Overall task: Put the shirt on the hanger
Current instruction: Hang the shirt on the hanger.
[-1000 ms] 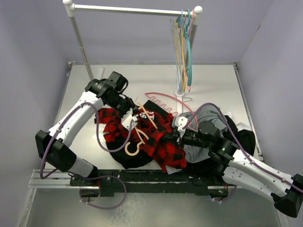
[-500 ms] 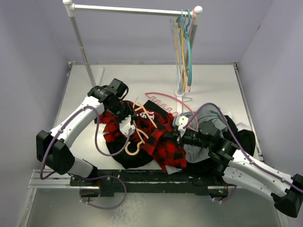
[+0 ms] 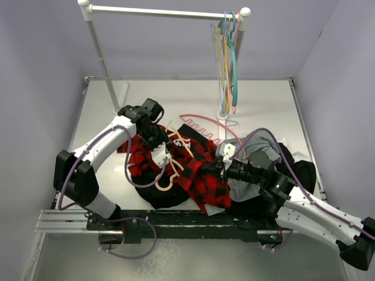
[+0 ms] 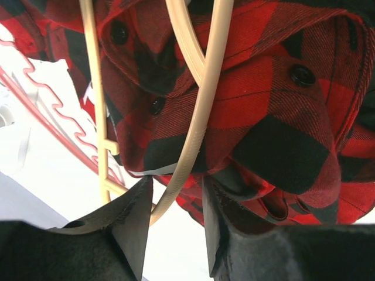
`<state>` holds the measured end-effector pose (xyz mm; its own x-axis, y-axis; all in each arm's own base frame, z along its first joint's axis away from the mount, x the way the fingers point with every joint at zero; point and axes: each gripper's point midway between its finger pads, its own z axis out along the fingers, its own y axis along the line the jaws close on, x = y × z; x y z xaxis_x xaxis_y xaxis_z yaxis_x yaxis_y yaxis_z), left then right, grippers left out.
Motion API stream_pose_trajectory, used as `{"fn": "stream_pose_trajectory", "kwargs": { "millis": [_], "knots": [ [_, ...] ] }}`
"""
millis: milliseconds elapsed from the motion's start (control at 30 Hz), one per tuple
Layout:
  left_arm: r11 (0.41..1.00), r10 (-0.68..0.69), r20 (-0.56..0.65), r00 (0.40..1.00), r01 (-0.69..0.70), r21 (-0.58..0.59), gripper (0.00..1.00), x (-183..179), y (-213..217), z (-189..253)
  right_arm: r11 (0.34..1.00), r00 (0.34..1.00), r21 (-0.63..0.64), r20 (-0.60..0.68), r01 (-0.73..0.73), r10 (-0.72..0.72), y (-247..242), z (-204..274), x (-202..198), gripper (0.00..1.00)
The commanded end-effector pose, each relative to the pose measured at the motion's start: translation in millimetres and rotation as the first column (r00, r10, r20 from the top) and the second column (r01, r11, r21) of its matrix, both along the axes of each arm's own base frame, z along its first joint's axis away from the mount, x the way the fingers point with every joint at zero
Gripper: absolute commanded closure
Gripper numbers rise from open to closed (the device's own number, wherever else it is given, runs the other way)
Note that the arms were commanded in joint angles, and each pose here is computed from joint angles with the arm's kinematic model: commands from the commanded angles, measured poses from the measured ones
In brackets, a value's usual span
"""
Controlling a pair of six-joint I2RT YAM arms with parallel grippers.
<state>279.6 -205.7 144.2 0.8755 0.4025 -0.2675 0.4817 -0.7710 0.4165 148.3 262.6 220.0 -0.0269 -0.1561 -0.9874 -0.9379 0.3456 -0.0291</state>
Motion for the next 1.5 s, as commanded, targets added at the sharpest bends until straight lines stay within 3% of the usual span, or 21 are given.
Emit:
{"fn": "stream_pose_trajectory", "kwargs": {
  "millis": [0,100,233,467,633,767,967,1100,1333,1467],
  "knots": [
    [0.960,-0.281,0.147,0.948,0.278,0.044,0.57,6.6,-6.3,-5.2,0.998,0.999,0.061,0.038,-0.024,0.022,4.1,17.9,-2.9,1.00],
    [0.959,-0.284,0.132,0.950,0.280,0.045,0.67,4.2,-6.0,-4.6,0.997,0.998,0.053,0.025,-0.053,0.051,7.0,14.4,-6.9,1.00],
    [0.963,-0.270,0.115,0.956,0.268,0.038,1.00,-0.6,-6.9,2.5,0.993,0.993,0.039,-0.006,-0.114,0.114,13.0,8.2,-15.6,1.00],
    [0.981,-0.191,0.065,0.979,0.192,-0.015,1.00,-9.5,-9.0,36.6,0.991,0.991,-0.032,-0.021,-0.133,0.133,18.0,-3.3,-11.5,1.00],
    [0.987,-0.151,-0.018,0.988,0.149,-0.062,1.00,-29.3,-9.3,77.4,0.990,0.990,-0.123,0.112,-0.072,0.086,9.5,7.6,6.6,1.00],
    [0.985,-0.131,-0.054,0.990,0.123,-0.124,1.00,-44.9,-13.1,103.5,0.970,0.971,-0.228,0.199,-0.089,0.136,9.5,9.9,13.1,1.00],
    [0.979,-0.113,-0.097,0.989,0.094,-0.178,1.00,-56.6,-17.5,109.7,0.955,0.937,-0.285,0.305,-0.081,0.171,13.5,19.2,20.3,0.97],
    [0.983,-0.080,-0.123,0.989,0.058,-0.173,1.00,-56.2,-16.6,109.0,0.918,0.933,-0.377,0.272,-0.121,0.235,2.6,12.0,10.4,1.00],
    [0.966,-0.004,-0.238,0.971,-0.058,-0.251,1.00,-59.6,-15.6,114.2,0.955,0.896,-0.294,0.433,0.033,0.103,-36.7,70.6,8.9,1.00],
    [0.947,0.001,-0.327,0.945,-0.107,-0.304,1.00,-69.1,-25.0,120.3,0.944,0.896,-0.311,0.444,0.115,0.037,-63.9,84.8,7.2,1.00]
  ]
}}
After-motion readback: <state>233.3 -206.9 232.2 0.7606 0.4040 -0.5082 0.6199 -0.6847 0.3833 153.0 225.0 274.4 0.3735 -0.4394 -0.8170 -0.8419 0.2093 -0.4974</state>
